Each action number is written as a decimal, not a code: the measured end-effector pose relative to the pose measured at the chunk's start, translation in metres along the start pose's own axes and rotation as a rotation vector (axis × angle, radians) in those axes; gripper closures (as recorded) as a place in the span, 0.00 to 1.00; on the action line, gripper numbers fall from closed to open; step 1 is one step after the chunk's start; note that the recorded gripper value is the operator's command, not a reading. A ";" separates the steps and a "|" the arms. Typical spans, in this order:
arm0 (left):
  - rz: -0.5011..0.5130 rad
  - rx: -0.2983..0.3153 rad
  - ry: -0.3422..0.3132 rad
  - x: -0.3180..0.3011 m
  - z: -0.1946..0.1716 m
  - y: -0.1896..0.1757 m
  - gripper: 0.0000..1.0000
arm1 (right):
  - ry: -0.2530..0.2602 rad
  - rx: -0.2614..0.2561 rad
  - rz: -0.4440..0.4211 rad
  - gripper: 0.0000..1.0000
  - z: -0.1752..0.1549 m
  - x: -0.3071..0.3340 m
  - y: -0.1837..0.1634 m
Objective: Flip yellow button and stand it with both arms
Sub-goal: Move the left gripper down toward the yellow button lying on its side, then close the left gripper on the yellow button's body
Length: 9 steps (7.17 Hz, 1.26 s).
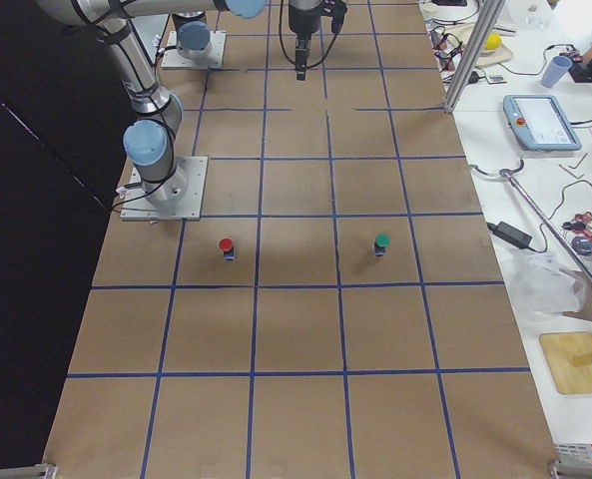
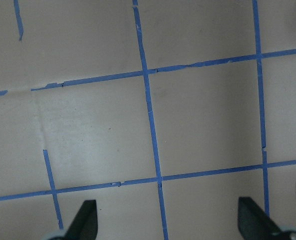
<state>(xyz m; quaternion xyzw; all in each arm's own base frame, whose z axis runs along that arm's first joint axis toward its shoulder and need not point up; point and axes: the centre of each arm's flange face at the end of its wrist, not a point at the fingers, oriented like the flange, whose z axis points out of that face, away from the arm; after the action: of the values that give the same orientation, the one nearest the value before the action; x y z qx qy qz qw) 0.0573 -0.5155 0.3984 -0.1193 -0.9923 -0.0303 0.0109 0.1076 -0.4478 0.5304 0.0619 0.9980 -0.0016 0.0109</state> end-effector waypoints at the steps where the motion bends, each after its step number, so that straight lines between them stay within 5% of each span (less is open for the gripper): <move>1: 0.128 0.015 -0.010 -0.022 0.022 0.010 0.01 | 0.000 0.000 0.001 0.00 0.000 0.000 0.000; 6: 0.626 0.010 0.014 -0.129 0.131 0.041 0.01 | 0.000 0.001 0.001 0.00 0.001 -0.001 -0.001; 9: 0.785 0.014 -0.006 -0.142 0.164 0.034 0.03 | 0.018 -0.007 0.002 0.00 0.004 0.001 0.000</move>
<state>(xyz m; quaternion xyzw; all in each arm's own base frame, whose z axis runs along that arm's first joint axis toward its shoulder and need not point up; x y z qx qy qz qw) 0.2012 -0.5062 0.2329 -0.4899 -0.8714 -0.0167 0.0195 0.1062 -0.4480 0.5266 0.0628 0.9980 0.0024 0.0023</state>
